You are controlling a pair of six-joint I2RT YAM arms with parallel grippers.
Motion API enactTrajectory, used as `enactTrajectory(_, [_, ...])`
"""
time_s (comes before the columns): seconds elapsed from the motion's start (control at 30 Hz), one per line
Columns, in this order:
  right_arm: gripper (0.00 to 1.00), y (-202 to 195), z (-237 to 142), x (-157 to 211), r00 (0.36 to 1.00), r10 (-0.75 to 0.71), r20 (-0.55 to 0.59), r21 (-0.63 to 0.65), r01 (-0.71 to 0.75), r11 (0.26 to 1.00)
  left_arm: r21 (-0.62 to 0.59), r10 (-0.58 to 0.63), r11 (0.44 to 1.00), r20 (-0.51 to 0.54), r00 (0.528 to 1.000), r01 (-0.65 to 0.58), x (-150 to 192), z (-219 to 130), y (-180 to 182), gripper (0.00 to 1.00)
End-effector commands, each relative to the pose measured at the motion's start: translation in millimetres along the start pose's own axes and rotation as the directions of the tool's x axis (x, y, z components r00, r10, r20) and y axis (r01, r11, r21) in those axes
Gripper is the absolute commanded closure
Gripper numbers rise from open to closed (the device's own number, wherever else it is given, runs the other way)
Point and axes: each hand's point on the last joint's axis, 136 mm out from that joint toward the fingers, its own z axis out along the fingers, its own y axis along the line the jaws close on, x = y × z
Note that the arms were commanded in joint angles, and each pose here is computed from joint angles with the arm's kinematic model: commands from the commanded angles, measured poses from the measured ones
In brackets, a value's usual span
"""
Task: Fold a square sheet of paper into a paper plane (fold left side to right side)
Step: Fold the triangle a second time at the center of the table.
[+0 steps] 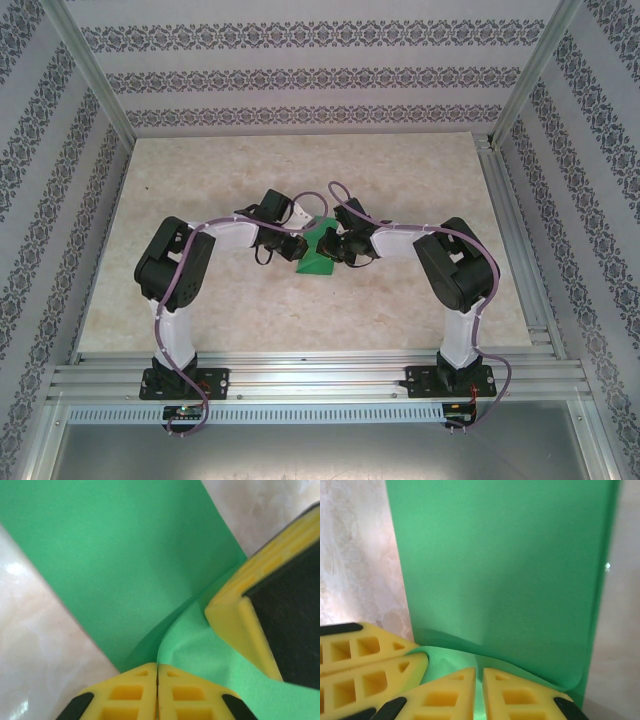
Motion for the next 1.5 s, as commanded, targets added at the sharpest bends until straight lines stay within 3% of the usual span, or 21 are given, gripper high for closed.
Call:
enactTrajectory(0.0, [0.86, -38, 9, 28, 0.998, 0.01, -0.069, 0.124, -0.001, 0.992, 0.003, -0.001, 1.0, 0.049, 0.999, 0.0, -10, -31, -15, 0.85])
enactTrajectory(0.17, [0.86, -39, 12, 29, 0.997, 0.005, -0.075, 0.132, 0.005, 0.991, 0.012, -0.016, 1.0, 0.211, 0.977, 0.014, -42, -89, -26, 0.63])
enactTrajectory(0.27, [0.86, -39, 13, 29, 0.997, 0.0, -0.077, 0.134, 0.01, 0.991, 0.018, -0.026, 1.0, 0.263, 0.965, 0.022, -45, -110, -33, 0.6])
enactTrajectory(0.43, [0.86, -37, 14, 30, 0.997, -0.007, -0.079, 0.136, 0.017, 0.991, 0.177, -0.122, 0.981, 0.265, 0.956, 0.075, -34, -97, -53, 0.73])
enactTrajectory(0.6, [0.86, -36, 15, 31, 0.996, -0.015, -0.084, 0.141, 0.026, 0.99, 0.254, -0.216, 0.954, 0.219, 0.952, 0.158, -31, -67, -57, 0.82])
enactTrajectory(1.1, [0.86, -36, 15, 30, 0.996, -0.028, -0.09, 0.15, 0.042, 0.988, 0.185, -0.258, 0.952, 0.064, 0.964, 0.243, -13, -5, -39, 0.9])
enactTrajectory(1.47, [0.86, -35, 14, 29, 0.995, -0.034, -0.09, 0.154, 0.048, 0.987, 0.162, -0.241, 0.957, -0.028, 0.97, 0.242, 21, 4, -40, 0.92])
